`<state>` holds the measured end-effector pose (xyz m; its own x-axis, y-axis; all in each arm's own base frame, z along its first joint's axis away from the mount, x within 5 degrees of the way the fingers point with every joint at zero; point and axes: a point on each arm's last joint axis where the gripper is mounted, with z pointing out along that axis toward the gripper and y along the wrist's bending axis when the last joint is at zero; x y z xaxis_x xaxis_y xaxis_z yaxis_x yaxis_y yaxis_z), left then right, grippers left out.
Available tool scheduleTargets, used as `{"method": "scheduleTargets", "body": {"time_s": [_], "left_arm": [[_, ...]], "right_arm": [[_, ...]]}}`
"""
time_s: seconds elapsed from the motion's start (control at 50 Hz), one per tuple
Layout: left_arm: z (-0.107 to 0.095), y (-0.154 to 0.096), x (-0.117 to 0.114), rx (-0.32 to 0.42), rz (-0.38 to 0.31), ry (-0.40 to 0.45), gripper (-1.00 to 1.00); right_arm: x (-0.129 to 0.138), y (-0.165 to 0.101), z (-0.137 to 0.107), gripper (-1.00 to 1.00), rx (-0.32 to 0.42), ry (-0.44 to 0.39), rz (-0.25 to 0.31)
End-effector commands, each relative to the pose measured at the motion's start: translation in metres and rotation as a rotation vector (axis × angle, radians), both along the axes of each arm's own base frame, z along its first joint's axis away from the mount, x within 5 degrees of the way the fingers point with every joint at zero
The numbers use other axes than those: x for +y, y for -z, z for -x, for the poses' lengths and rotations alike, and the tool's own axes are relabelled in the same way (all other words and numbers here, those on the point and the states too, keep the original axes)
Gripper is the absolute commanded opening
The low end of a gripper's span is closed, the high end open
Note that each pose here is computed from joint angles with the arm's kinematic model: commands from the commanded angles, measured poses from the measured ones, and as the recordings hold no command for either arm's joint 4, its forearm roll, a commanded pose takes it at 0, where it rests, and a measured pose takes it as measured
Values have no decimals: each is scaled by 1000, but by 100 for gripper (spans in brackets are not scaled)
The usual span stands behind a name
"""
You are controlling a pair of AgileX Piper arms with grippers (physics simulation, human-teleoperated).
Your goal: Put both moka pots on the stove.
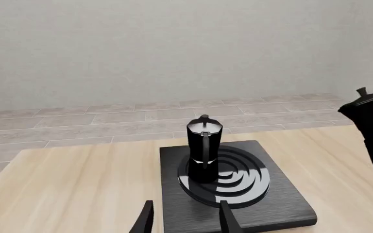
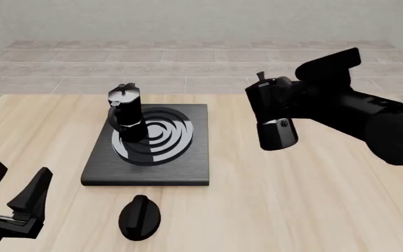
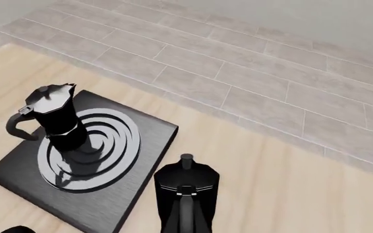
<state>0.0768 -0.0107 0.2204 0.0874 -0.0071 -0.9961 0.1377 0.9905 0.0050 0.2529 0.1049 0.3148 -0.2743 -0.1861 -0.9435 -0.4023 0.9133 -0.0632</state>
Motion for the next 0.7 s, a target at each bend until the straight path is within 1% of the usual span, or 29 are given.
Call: {"method": "scheduleTargets", "body": {"time_s": [0.02,0.12,0.38,0.44,0.46,0.7], "left_arm": [[0,0,0,0,0,3,100],[0,0,0,0,0,2,100],[0,0,0,0,0,2,100],[0,0,0,-1,-1,3,100],[0,0,0,0,0,3,100],[0,0,0,0,0,2,100]], "right_arm": [[26,-6,-19,-100,-47,-51,-36],[37,-8,-28,-100,-57,-67,-51],[60,-7,-46,-100,-67,-105,-58],[67,-6,-49,-100,-67,-114,-70],[69,-7,-50,-100,-77,-118,-75],[87,0,-66,-100,-74,-136,-81]]}}
